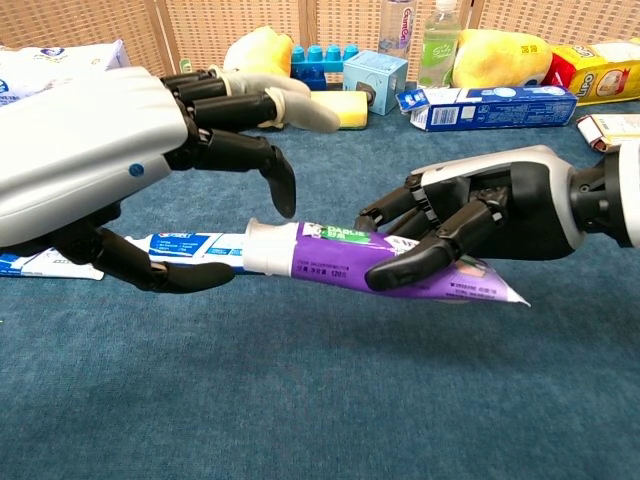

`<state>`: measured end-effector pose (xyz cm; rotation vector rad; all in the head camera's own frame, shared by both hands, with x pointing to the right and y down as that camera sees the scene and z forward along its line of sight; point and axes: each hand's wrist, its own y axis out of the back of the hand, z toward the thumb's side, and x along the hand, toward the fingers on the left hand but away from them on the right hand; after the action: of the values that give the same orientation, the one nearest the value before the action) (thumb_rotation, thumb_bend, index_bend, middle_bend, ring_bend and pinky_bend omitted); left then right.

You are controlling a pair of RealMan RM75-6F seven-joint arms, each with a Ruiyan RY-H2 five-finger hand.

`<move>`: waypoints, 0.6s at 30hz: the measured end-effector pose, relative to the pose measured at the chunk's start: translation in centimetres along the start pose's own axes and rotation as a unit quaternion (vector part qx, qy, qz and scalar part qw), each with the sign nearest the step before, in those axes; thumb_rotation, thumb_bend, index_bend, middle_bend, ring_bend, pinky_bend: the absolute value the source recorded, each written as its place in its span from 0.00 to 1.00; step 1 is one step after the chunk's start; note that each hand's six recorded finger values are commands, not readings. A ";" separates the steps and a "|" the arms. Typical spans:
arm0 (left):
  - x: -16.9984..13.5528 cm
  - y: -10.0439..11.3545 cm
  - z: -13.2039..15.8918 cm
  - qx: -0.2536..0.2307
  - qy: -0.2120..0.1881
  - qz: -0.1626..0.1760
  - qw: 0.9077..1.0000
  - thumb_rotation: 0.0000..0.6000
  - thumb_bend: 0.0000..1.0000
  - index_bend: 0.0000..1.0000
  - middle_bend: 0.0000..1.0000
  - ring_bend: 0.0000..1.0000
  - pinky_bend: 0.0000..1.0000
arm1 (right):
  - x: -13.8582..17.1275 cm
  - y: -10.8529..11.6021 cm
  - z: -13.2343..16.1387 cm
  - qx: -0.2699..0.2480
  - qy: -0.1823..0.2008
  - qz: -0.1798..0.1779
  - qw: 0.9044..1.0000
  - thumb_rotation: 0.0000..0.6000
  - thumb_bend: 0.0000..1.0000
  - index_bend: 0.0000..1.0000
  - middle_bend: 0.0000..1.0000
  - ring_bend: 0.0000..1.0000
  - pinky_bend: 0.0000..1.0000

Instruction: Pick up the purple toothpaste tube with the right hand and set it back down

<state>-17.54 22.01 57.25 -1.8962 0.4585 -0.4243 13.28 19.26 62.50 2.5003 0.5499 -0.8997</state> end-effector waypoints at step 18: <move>0.6 0.3 0.0 0.002 -0.002 0.021 1.000 1.00 0.24 0.36 0.14 0.09 0.13 | 0.2 0.0 0.7 -0.056 0.009 0.011 0.998 1.00 0.32 0.87 0.75 0.69 0.78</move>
<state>-17.01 21.60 57.01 -1.8792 0.4946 -0.3937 13.03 18.95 61.90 2.4104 0.5605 -0.8162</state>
